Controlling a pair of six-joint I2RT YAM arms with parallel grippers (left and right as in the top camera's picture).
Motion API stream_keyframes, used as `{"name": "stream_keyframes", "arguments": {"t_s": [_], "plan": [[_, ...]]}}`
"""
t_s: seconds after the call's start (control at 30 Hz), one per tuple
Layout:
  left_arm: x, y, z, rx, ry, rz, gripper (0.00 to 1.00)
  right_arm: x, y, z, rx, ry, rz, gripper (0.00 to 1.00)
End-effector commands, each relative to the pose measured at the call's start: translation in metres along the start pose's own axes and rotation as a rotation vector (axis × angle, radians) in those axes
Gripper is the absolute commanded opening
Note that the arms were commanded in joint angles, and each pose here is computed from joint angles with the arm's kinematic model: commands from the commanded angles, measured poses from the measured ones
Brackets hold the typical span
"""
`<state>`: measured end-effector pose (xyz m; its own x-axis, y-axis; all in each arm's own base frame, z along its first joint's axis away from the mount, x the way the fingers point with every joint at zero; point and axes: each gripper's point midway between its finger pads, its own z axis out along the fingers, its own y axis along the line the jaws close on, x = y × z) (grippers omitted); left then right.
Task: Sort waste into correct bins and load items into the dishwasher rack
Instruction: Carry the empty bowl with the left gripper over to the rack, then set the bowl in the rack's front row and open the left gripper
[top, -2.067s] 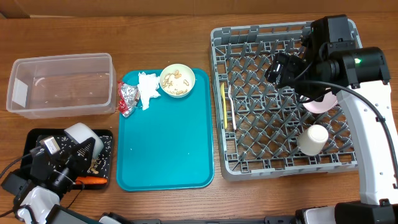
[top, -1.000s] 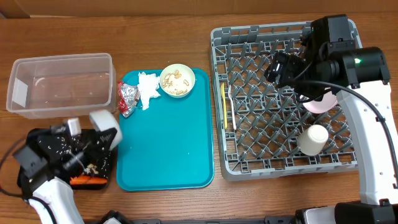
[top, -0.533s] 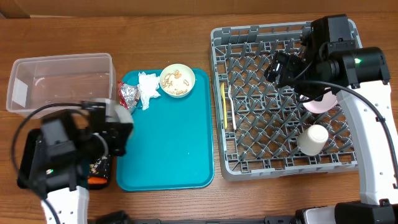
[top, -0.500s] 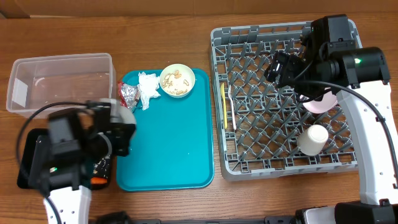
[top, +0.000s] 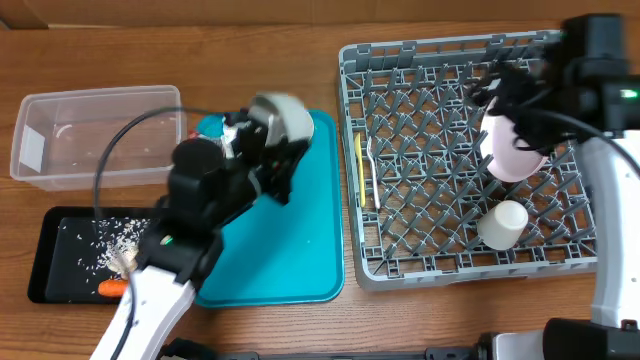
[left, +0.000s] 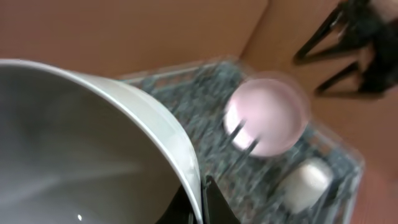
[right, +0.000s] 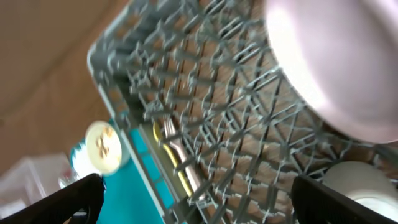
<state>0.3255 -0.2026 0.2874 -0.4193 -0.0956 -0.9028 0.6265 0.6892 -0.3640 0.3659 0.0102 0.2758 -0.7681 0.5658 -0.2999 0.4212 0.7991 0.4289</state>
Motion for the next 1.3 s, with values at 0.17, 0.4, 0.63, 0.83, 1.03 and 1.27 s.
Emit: {"name": "stream_keyframes", "arguments": {"t_s": [0.17, 0.4, 0.63, 0.83, 1.03, 1.27], "plan": [[0.010, -0.028, 0.091, 0.300, -0.040, -0.413, 0.04, -0.018, -0.026, -0.021, -0.014, -0.033, 0.100, 1.00], [0.031, -0.043, 0.141, 0.545, -0.040, -0.554, 0.04, -0.019, -0.031, -0.022, -0.003, -0.035, 0.113, 1.00], [0.059, -0.047, 0.171, 0.619, 0.066, -0.549, 0.04, -0.019, -0.032, -0.022, -0.003, -0.033, 0.110, 1.00], [0.069, -0.044, 0.176, 0.607, 0.073, -0.479, 0.04, -0.018, -0.032, -0.021, 0.000, -0.030, 0.091, 1.00], [0.089, -0.035, 0.182, 0.551, 0.139, -0.479, 0.04, -0.017, -0.032, -0.021, 0.001, -0.027, 0.092, 1.00], [0.096, -0.032, 0.182, 0.544, 0.167, -0.481, 0.22, -0.014, -0.034, -0.021, 0.007, -0.015, 0.094, 1.00]]}}
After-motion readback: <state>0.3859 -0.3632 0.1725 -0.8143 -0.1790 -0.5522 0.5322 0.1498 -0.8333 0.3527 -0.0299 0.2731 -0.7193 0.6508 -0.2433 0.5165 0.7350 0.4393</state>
